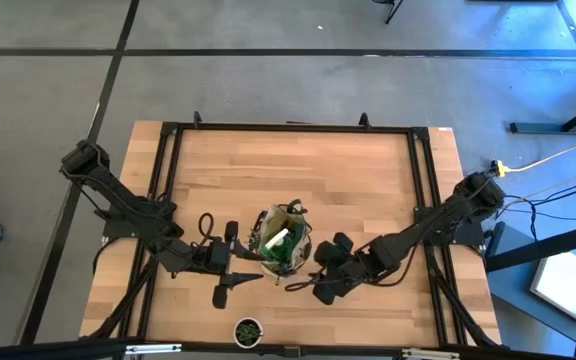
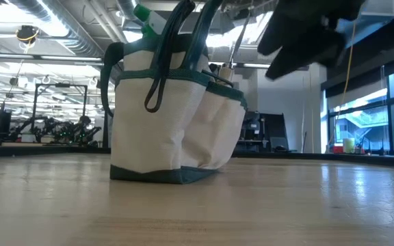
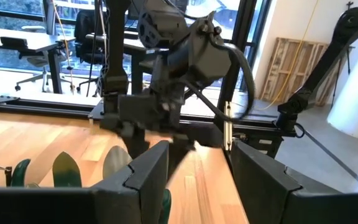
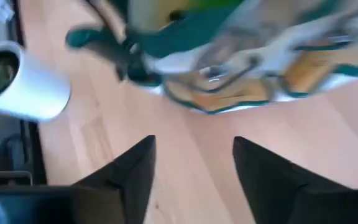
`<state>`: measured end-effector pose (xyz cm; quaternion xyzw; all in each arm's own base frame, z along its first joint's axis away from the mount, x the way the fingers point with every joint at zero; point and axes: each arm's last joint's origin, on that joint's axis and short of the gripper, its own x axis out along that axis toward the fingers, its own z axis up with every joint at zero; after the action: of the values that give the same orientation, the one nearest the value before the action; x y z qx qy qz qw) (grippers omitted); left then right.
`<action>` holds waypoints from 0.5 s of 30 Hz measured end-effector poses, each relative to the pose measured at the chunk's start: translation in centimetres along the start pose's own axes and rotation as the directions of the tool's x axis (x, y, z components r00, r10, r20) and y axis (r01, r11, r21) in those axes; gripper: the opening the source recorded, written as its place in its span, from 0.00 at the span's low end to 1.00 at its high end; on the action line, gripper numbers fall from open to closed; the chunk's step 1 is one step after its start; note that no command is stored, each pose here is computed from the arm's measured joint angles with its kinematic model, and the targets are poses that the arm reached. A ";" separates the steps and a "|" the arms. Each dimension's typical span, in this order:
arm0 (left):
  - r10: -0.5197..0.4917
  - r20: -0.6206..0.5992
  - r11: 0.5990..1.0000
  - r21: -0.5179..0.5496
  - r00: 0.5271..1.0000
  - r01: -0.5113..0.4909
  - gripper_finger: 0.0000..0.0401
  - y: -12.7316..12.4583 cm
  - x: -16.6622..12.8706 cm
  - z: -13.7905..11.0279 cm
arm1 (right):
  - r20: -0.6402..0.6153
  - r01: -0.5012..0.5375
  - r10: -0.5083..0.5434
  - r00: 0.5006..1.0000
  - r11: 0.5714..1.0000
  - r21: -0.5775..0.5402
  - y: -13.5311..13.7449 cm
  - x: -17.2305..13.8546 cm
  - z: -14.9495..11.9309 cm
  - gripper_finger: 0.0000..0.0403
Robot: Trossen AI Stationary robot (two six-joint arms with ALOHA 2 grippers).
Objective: Pick & Place Garden tools in Gardening bag
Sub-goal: Put the brown trowel into the side pocket of the green gardening bag
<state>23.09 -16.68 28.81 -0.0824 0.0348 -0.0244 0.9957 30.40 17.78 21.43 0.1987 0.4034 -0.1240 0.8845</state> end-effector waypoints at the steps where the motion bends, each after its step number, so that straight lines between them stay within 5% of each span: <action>1: -0.001 0.001 1.000 -0.001 1.000 0.001 0.43 0.0 0.0 0.0 | 0.024 0.020 -0.021 1.000 1.000 0.023 0.0 -0.5 0.0 0.50; 8: -0.009 0.003 1.000 -0.004 1.000 0.009 0.43 0.0 0.0 0.1 | 0.326 0.135 -0.173 0.929 0.982 0.136 0.2 -5.2 -0.9 0.06; 15: -0.021 0.001 1.000 -0.004 1.000 0.021 0.43 -0.1 0.0 0.0 | 0.504 0.167 -0.247 0.828 0.966 0.199 0.5 -5.6 -1.6 0.01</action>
<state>23.09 -16.74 28.87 -0.0850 0.0336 -0.0346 0.9952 25.96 19.30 24.85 0.1764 0.1560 -0.2980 0.9251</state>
